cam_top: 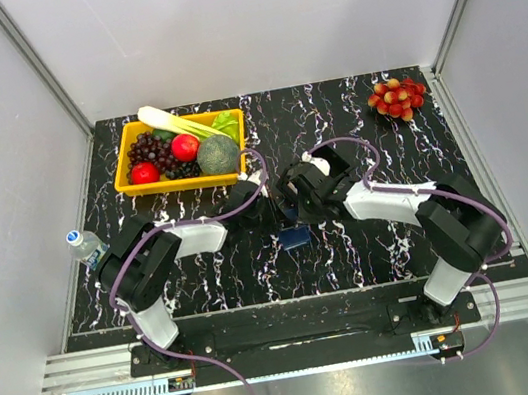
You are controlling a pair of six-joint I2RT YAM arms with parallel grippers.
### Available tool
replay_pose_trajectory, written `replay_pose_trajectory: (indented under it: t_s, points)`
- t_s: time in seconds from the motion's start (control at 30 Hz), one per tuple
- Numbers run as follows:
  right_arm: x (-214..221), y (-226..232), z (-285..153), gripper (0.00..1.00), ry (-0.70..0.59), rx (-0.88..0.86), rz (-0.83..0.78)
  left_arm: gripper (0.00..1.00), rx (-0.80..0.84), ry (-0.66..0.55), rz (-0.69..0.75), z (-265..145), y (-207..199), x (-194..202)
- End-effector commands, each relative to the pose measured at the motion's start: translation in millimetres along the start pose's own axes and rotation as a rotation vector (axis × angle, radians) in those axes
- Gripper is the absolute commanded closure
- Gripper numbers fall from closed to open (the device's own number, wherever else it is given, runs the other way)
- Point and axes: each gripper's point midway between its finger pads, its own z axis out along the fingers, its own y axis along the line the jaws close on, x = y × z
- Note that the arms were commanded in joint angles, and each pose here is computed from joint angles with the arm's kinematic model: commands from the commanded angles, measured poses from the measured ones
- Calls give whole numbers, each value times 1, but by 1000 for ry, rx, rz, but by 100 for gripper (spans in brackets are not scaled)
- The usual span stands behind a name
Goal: Put the credit cards into the card holder
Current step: Close the card holder at the center of the board.
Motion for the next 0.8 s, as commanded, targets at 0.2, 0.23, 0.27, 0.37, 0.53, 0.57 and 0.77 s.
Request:
replay_pose_trajectory:
  t_s: [0.2,0.23,0.27,0.37,0.53,0.57,0.77]
  points:
    - [-13,16,0,100,-42,-36,-12,100,-242,83,-38,4,75,28]
    - [-12,15,0,100,-44,-30,-14,100,-246,93,-41,5,78,31]
    - [-11,14,0,100,-41,-29,-16,100,-249,93,-46,5,80,30]
    - [-7,14,1,100,-25,-32,-20,100,-259,101,-54,5,84,32]
    - [4,14,7,100,0,-24,-36,100,-279,115,-65,7,92,35]
    - [7,13,8,100,10,-18,-37,100,-282,115,-67,8,94,35]
    - [21,11,16,100,54,11,-49,100,-324,123,-69,6,106,39]
